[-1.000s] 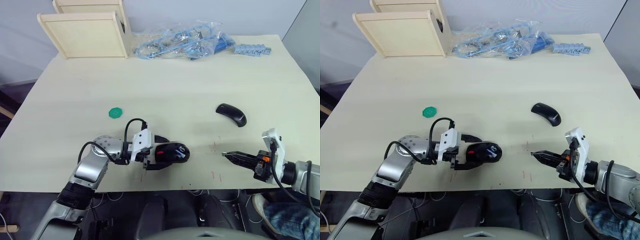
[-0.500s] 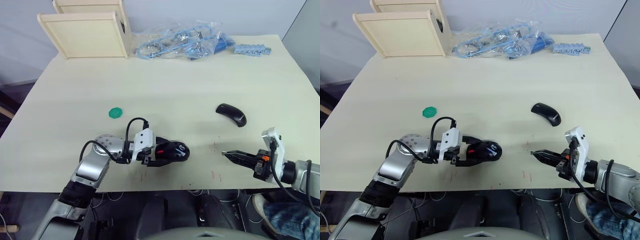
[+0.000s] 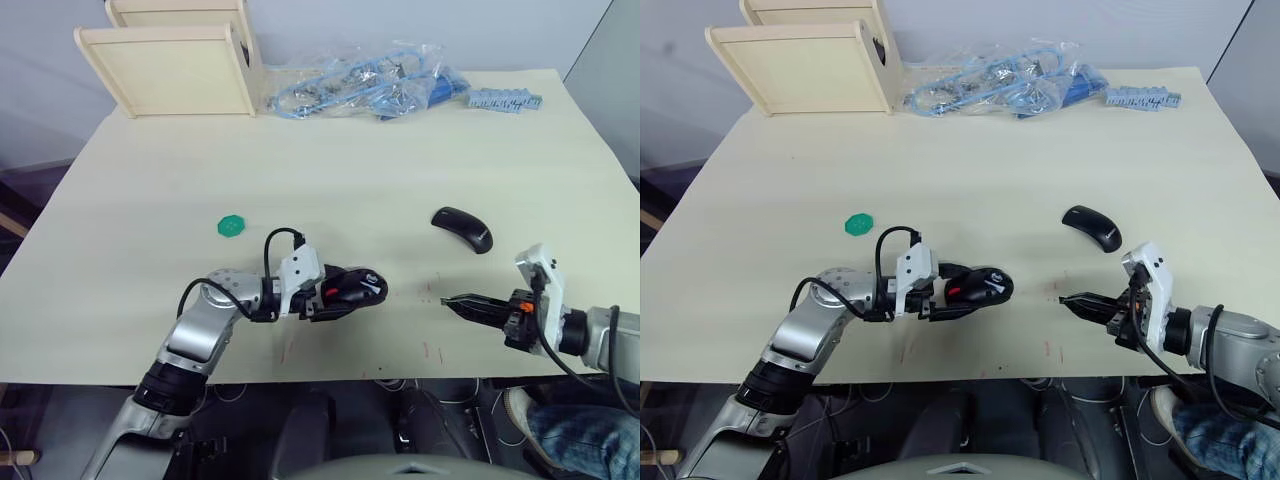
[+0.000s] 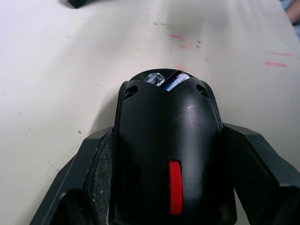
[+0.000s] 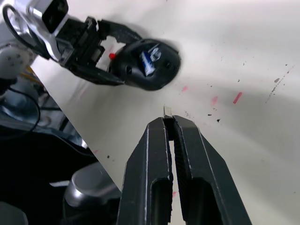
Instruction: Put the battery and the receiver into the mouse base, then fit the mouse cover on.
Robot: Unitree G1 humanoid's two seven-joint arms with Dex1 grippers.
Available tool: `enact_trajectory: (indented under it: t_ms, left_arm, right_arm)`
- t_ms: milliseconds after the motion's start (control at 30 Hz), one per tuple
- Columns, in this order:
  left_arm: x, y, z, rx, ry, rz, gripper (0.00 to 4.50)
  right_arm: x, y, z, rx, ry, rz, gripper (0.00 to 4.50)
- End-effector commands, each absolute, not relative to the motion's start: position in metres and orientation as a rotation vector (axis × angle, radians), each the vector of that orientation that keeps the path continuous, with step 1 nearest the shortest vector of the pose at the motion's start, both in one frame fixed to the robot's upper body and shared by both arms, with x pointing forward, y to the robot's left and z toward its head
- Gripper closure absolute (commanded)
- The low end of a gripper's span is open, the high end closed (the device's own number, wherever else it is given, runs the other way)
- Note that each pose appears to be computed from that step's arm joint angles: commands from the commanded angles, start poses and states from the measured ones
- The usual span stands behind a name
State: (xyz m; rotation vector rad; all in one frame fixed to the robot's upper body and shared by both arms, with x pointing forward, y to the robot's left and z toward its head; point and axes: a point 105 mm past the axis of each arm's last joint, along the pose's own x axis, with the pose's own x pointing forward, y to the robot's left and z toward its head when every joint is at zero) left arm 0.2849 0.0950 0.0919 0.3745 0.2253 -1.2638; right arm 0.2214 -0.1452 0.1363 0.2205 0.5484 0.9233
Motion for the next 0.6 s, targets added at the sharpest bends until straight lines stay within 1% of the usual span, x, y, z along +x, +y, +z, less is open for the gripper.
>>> enact_trajectory:
  t_ms: [33, 133, 300, 433, 533, 600]
  left_arm:
    - [0.294, 0.083, 0.103, 0.410, 0.179, -1.247, 1.58]
    - [0.296, 0.076, 0.102, 0.414, 0.183, -1.258, 1.58]
    - [0.302, 0.069, 0.099, 0.437, 0.187, -1.269, 1.58]
    - [0.305, 0.071, 0.095, 0.467, 0.211, -1.277, 1.58]
    - [0.307, 0.070, 0.094, 0.474, 0.212, -1.279, 1.58]
    - [0.308, 0.068, 0.093, 0.474, 0.210, -1.282, 1.58]
  right_arm:
    - [0.228, -0.133, 0.149, 0.123, 0.545, 0.961, 4.50]
    - [0.250, -0.127, 0.150, 0.033, 0.589, 0.907, 4.50]
    - [0.275, -0.118, 0.155, -0.081, 0.643, 0.854, 4.50]
    - [0.287, -0.101, 0.170, -0.204, 0.676, 0.903, 4.50]
    - [0.297, -0.096, 0.179, -0.242, 0.702, 0.906, 4.50]
    - [0.301, -0.091, 0.181, -0.351, 0.735, 0.922, 4.50]
